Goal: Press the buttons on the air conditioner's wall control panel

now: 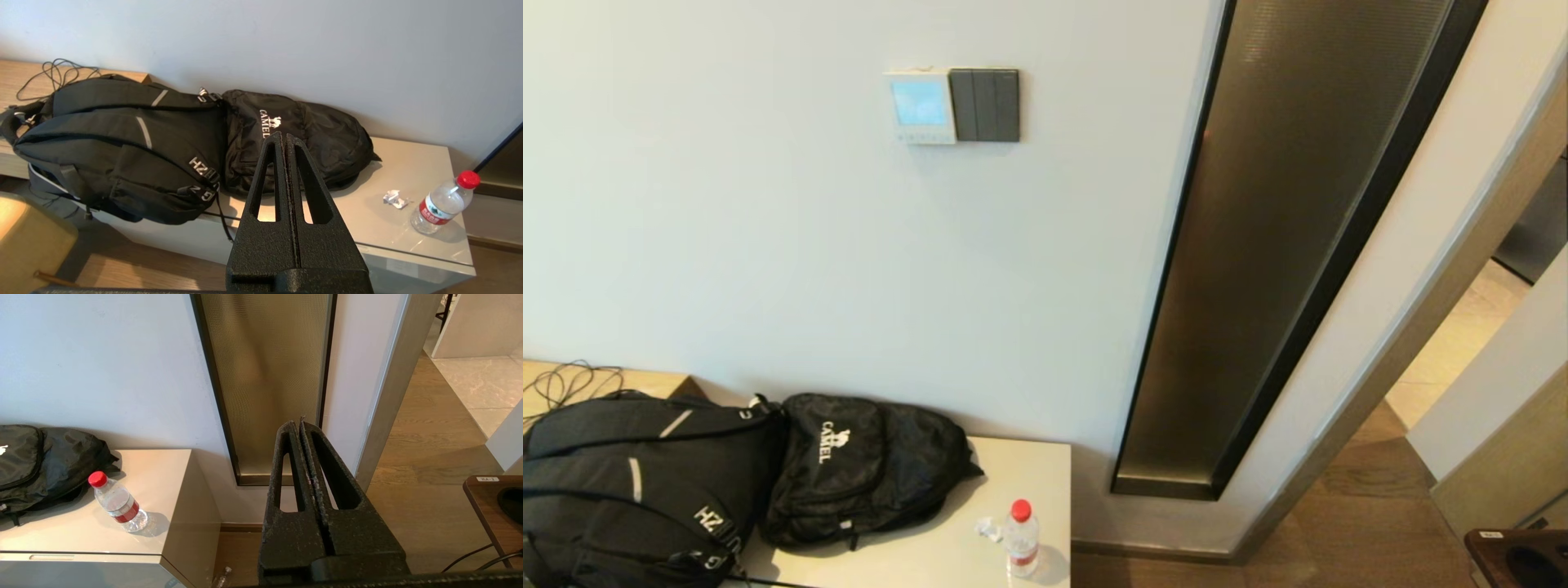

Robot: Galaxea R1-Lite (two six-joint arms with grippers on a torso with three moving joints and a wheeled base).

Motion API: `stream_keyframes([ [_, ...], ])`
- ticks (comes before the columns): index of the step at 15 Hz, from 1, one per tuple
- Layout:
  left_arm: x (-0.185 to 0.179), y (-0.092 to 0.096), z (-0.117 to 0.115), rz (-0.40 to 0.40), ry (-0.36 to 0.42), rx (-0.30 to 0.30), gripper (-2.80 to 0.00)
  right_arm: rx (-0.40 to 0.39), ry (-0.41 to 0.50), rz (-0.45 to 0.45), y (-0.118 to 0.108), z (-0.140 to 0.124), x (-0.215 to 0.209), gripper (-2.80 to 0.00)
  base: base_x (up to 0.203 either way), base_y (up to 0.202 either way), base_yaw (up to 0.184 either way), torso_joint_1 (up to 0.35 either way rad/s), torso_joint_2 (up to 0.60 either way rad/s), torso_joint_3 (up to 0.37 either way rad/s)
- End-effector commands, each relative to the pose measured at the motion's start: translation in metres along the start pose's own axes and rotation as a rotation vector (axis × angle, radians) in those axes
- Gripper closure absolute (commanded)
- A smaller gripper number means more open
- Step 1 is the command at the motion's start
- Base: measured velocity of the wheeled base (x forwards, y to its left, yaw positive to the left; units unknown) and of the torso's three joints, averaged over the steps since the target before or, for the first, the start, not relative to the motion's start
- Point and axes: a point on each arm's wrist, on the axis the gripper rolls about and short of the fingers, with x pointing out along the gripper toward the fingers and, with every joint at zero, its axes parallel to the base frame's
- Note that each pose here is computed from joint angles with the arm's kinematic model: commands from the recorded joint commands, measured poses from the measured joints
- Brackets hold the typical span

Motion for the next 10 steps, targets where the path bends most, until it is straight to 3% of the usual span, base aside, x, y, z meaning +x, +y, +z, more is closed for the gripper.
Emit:
stream_keyframes([
  [1,0.001,0.0,0.0,-0.001,0.005,0.003,0.0,0.0,0.0,0.001,0.0,0.0,0.0,0.0,0.0,0.0,0.0,0.0,0.0,0.0],
  [6,-0.008,0.001,-0.004,0.09,0.02,-0.007,0.0,0.0,0.0,0.001,0.0,0.0,0.0,0.0,0.0,0.0,0.0,0.0,0.0,0.0],
  [8,-0.017,0.0,-0.008,0.042,0.039,-0.007,0.0,0.0,0.0,0.001,0.0,0.0,0.0,0.0,0.0,0.0,0.0,0.0,0.0,0.0],
  [10,-0.021,-0.002,-0.012,-0.066,0.013,-0.012,0.0,0.0,0.0,0.001,0.0,0.0,0.0,0.0,0.0,0.0,0.0,0.0,0.0,0.0],
])
